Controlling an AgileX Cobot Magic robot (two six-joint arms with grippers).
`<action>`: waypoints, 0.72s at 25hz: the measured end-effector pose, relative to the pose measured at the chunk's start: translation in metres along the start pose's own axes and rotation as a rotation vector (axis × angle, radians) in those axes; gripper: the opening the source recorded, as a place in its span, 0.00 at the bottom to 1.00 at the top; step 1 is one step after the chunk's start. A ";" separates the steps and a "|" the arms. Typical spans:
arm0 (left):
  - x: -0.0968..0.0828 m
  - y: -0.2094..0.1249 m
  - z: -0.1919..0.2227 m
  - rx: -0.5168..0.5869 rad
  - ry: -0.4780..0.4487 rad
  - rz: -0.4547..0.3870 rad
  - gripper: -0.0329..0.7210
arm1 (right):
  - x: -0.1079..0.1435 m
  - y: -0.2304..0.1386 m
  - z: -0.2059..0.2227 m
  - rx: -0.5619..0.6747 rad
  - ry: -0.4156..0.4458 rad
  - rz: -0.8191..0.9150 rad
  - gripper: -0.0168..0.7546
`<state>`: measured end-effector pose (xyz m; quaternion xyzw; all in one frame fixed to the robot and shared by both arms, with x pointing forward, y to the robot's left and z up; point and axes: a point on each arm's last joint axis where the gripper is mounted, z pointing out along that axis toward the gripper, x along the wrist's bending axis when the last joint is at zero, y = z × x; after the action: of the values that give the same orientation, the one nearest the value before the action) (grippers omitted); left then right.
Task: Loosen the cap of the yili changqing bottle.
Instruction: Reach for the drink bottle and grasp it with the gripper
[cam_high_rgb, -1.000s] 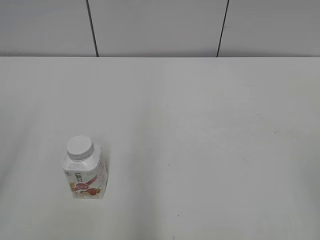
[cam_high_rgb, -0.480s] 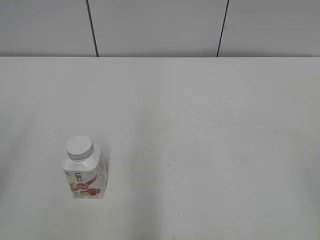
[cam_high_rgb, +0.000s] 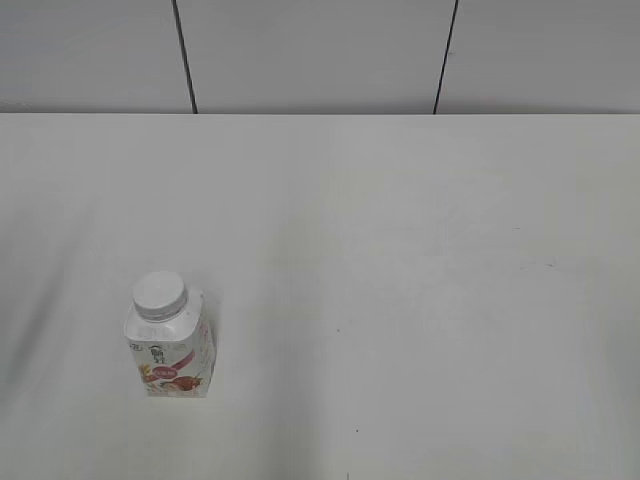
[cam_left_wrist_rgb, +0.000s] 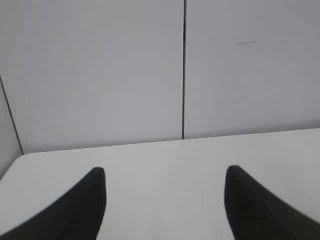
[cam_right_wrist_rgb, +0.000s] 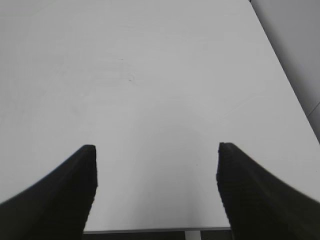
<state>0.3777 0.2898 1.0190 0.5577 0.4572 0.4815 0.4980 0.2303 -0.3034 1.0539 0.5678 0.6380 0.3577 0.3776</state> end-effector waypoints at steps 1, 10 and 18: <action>-0.001 -0.002 0.002 0.012 -0.011 -0.012 0.65 | 0.000 0.000 0.000 0.000 0.000 0.000 0.78; -0.032 -0.021 0.008 0.054 -0.254 -0.058 0.65 | 0.000 0.000 0.000 0.000 0.000 0.000 0.78; -0.060 -0.039 -0.002 0.093 -0.477 0.008 0.65 | 0.000 0.000 0.000 0.000 0.000 0.000 0.78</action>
<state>0.3674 0.2336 0.9757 0.6799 0.3462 0.3164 0.5637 0.2303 -0.3034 1.0539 0.5678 0.6380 0.3577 0.3776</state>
